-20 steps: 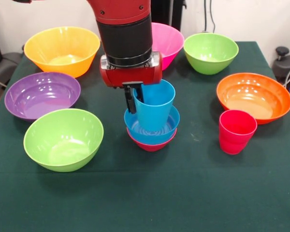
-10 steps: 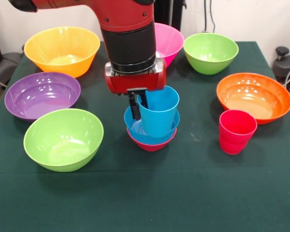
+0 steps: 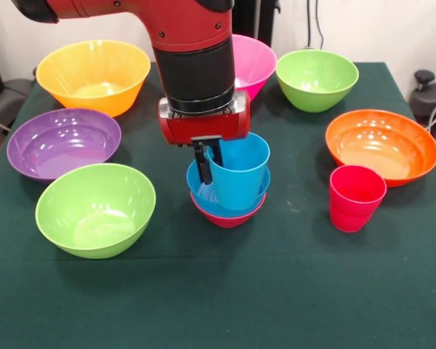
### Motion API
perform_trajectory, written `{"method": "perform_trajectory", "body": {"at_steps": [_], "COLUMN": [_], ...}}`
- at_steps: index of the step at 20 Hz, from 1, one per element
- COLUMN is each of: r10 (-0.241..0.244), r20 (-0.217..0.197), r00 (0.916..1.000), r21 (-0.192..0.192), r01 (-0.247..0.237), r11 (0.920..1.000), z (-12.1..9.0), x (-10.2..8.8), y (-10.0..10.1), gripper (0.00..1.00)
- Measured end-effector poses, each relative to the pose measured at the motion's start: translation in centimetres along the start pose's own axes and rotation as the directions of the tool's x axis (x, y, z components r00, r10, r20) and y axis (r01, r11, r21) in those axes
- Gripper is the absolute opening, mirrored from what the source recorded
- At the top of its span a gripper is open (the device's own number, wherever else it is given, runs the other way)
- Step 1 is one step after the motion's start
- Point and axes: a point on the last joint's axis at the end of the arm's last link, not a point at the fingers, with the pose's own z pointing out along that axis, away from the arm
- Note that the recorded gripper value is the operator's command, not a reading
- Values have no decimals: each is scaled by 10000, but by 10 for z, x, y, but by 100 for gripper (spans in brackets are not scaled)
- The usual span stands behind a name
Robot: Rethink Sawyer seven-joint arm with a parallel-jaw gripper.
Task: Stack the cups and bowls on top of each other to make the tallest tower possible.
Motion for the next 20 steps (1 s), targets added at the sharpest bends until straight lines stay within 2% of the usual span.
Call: {"method": "perform_trajectory", "body": {"at_steps": [11, 20], "r10": [8, -124], "r20": [-75, -386], "r00": [10000, 9992], "r21": [-14, -66], "r01": [-8, 122], "r11": [10000, 9999], "z": [5, 9], "x": [5, 22], "y": [-4, 0], "gripper": [0, 0]}}
